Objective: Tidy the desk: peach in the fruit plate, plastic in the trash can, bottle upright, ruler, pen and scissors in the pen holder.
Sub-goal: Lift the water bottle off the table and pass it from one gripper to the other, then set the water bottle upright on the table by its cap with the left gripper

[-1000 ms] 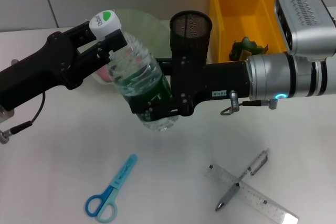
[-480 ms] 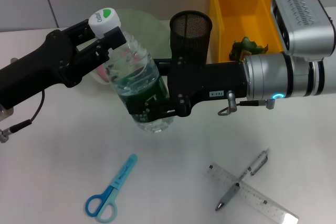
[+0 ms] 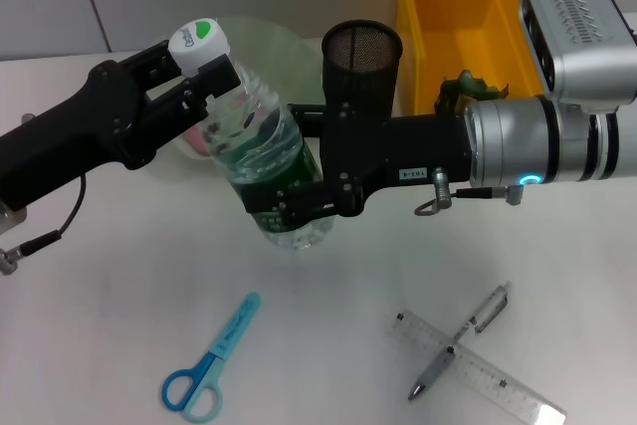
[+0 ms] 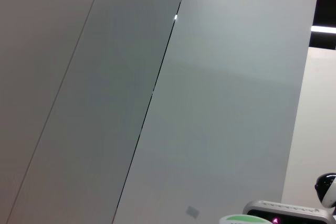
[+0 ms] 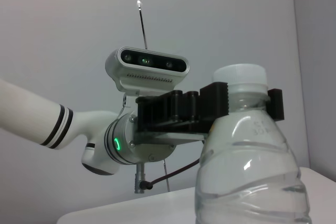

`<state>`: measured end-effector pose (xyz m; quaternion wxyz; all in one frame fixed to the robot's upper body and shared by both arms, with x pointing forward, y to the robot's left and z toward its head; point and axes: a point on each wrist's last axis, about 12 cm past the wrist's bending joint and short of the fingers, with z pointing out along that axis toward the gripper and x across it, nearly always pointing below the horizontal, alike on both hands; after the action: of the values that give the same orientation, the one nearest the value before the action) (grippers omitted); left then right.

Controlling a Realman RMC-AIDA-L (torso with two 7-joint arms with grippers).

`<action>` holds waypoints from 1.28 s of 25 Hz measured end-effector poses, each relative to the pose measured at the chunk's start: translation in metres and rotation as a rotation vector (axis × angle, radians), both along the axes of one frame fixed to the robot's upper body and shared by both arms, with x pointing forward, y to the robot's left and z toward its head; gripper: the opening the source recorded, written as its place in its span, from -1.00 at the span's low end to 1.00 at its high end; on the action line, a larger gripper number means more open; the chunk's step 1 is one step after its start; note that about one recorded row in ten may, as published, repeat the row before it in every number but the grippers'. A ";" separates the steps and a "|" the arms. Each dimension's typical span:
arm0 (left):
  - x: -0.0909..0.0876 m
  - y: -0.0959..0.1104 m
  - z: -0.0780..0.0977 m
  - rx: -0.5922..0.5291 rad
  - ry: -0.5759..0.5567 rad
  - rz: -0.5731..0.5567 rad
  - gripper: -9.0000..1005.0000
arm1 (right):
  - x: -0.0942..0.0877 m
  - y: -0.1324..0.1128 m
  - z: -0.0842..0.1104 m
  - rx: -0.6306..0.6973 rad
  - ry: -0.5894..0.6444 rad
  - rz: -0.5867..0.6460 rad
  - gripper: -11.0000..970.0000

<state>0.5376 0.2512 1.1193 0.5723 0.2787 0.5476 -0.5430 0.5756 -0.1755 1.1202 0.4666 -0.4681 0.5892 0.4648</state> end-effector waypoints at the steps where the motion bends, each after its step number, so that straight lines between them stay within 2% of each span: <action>1: 0.000 0.000 0.000 0.000 0.000 0.000 -0.13 | 0.000 0.000 0.000 0.000 0.000 0.000 0.61; 6: -0.001 0.000 0.000 -0.004 0.001 -0.004 -0.13 | -0.001 -0.001 -0.001 -0.004 0.002 -0.001 0.69; 32: 0.001 0.002 0.006 -0.028 -0.006 -0.011 -0.10 | 0.001 0.000 -0.014 -0.117 0.009 -0.018 0.69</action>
<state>0.5385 0.2529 1.1252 0.5748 0.2754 0.5366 -0.5530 0.5762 -0.1750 1.1058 0.4399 -0.4874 0.6215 0.4274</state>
